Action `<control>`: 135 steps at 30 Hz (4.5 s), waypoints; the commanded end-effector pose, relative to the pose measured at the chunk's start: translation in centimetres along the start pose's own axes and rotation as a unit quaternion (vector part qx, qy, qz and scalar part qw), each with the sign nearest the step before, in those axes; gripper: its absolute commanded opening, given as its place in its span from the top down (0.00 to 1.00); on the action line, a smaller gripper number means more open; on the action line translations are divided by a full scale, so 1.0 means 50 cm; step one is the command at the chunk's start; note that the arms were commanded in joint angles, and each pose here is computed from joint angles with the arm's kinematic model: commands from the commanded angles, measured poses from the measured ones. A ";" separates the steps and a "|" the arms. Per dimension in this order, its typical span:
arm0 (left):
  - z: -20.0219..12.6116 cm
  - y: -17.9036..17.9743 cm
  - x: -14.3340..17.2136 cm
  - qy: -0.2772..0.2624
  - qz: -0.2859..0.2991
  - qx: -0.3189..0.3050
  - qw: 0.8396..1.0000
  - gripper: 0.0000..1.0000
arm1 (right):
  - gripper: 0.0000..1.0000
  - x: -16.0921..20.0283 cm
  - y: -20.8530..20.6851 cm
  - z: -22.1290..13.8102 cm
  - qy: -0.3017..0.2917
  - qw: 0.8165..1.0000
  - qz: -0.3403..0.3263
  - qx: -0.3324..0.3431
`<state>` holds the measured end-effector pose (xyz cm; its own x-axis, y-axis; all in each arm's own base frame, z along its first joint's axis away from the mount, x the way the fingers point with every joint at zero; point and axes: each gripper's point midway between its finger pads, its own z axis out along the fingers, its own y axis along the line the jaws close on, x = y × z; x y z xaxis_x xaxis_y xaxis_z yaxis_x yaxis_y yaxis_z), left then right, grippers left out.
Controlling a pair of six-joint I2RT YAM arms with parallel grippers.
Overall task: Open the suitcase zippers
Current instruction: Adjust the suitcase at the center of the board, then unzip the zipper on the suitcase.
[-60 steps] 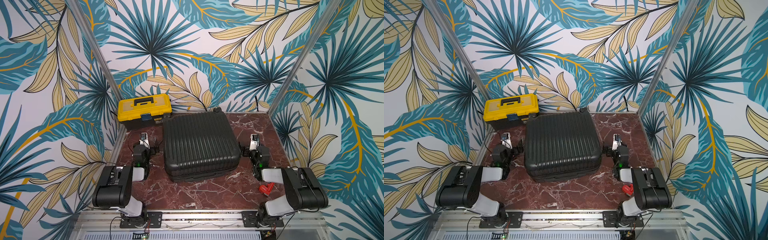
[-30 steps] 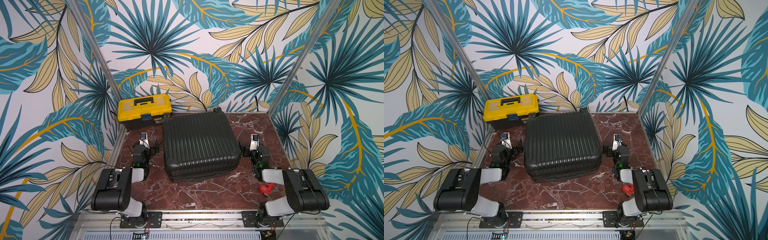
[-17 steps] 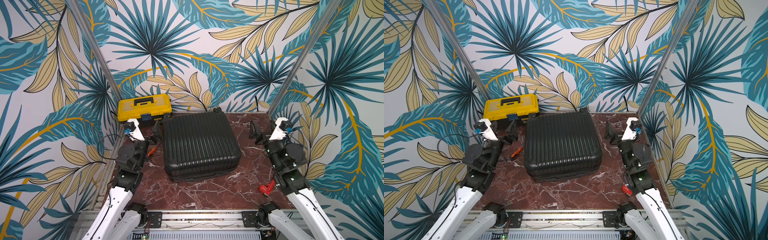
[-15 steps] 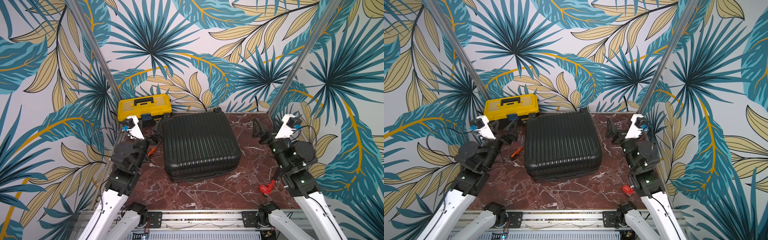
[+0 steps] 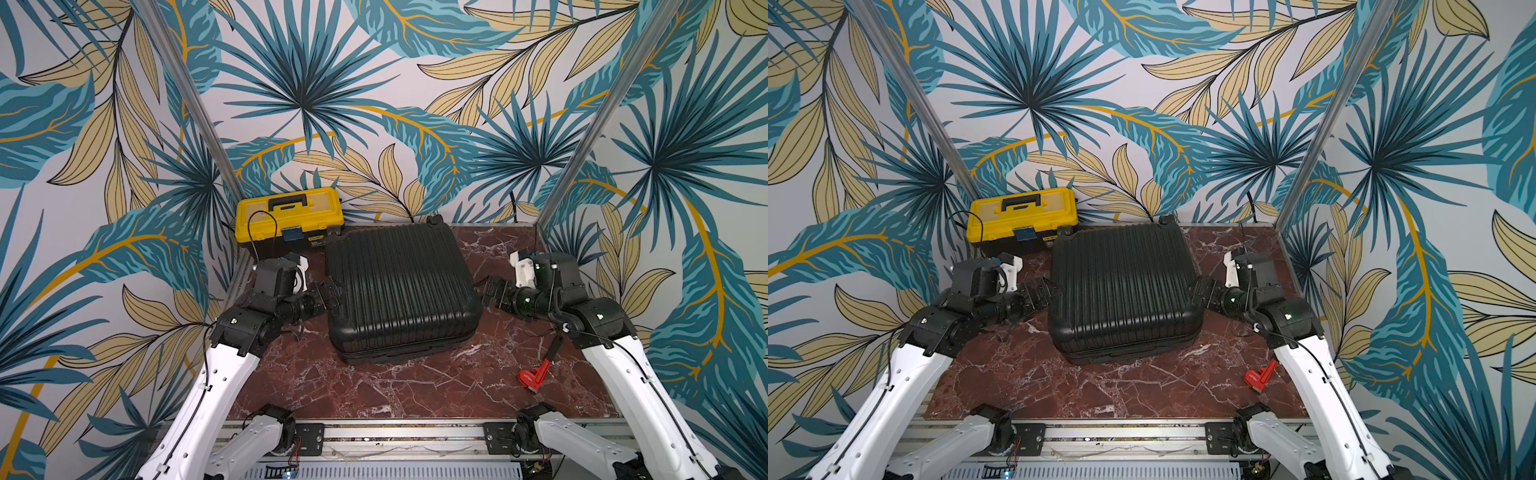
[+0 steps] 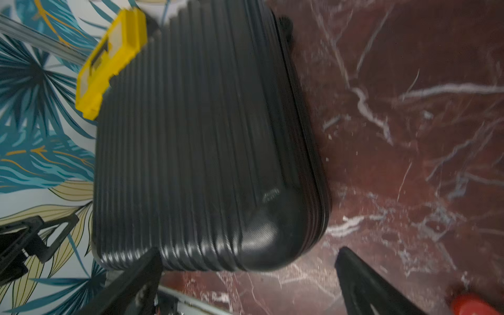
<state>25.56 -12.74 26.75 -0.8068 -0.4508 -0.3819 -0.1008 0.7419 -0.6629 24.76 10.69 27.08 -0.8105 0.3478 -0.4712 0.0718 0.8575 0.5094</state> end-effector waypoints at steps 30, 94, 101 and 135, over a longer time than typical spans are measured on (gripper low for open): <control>0.281 -0.253 -0.231 0.007 0.189 0.054 0.980 0.00 | 0.01 0.019 -0.116 0.032 -0.027 0.980 0.138 0.139; 0.248 -0.247 0.245 0.183 0.245 0.133 0.943 0.00 | 0.88 0.059 -0.048 0.123 0.093 0.991 -0.038 0.093; 0.237 -0.271 0.254 0.150 0.272 0.168 0.936 0.01 | 0.86 -0.042 -0.014 0.161 0.057 0.992 -0.046 0.101; 0.246 -0.148 0.313 -0.188 0.569 0.231 0.766 0.23 | 0.52 -0.059 0.071 -0.062 -0.245 0.927 -0.261 -0.113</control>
<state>21.77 -30.00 15.91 -0.1516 0.2157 -0.9646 0.7970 0.6038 0.0098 25.76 10.31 30.76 -0.3896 0.1039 -0.9151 -0.3385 0.9079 0.2472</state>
